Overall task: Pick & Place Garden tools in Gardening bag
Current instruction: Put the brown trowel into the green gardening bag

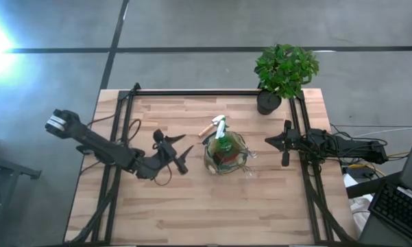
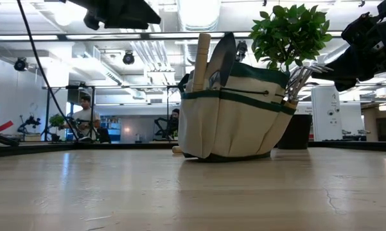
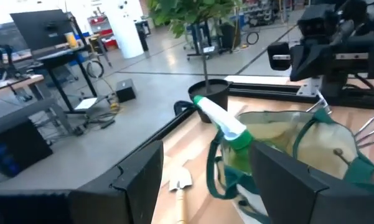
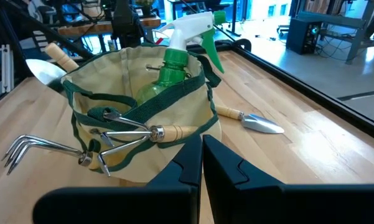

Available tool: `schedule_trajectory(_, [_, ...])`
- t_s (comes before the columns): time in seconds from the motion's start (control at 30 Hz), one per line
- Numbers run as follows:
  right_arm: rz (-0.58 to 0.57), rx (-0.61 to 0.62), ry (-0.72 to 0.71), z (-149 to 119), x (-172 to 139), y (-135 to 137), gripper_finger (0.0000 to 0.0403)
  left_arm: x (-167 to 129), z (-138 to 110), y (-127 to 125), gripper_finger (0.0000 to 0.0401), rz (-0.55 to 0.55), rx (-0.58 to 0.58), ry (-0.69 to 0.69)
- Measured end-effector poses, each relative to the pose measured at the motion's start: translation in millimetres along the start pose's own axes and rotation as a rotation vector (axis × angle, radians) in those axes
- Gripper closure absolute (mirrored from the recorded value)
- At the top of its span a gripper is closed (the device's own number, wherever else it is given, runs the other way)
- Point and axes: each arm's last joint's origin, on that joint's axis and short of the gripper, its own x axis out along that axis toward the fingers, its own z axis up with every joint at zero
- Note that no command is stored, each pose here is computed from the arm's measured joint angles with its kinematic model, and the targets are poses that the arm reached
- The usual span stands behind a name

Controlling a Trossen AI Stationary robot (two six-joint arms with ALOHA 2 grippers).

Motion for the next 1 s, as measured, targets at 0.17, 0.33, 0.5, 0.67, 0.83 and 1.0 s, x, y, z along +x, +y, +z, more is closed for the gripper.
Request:
schedule_trajectory(0.17, [0.000, 0.000, 0.000, 0, 0, 0, 0.0394, 12, 4, 21, 0.0165, -0.014, -0.046, 0.042])
schedule_trajectory(0.33, [0.000, 0.000, 0.000, 0, 0, 0, 0.0394, 35, -5, 54, 0.0167, 0.039, -0.103, 0.176])
schedule_trajectory(0.5, [0.000, 0.000, 0.000, 0, 0, 0, 0.0394, 59, -19, 77, 0.0167, 0.046, -0.115, 0.319])
schedule_trajectory(0.67, [0.000, 0.000, 0.000, 0, 0, 0, 0.0394, 81, -34, 89, 0.0168, 0.026, -0.086, 0.418])
schedule_trajectory(0.83, [0.000, 0.000, 0.000, 0, 0, 0, 0.0394, 100, -52, 96, 0.0168, 0.049, -0.021, 0.501])
schedule_trajectory(1.0, [0.000, 0.000, 0.000, 0, 0, 0, 0.0394, 118, -73, 95, 0.0167, 0.015, 0.051, 0.575])
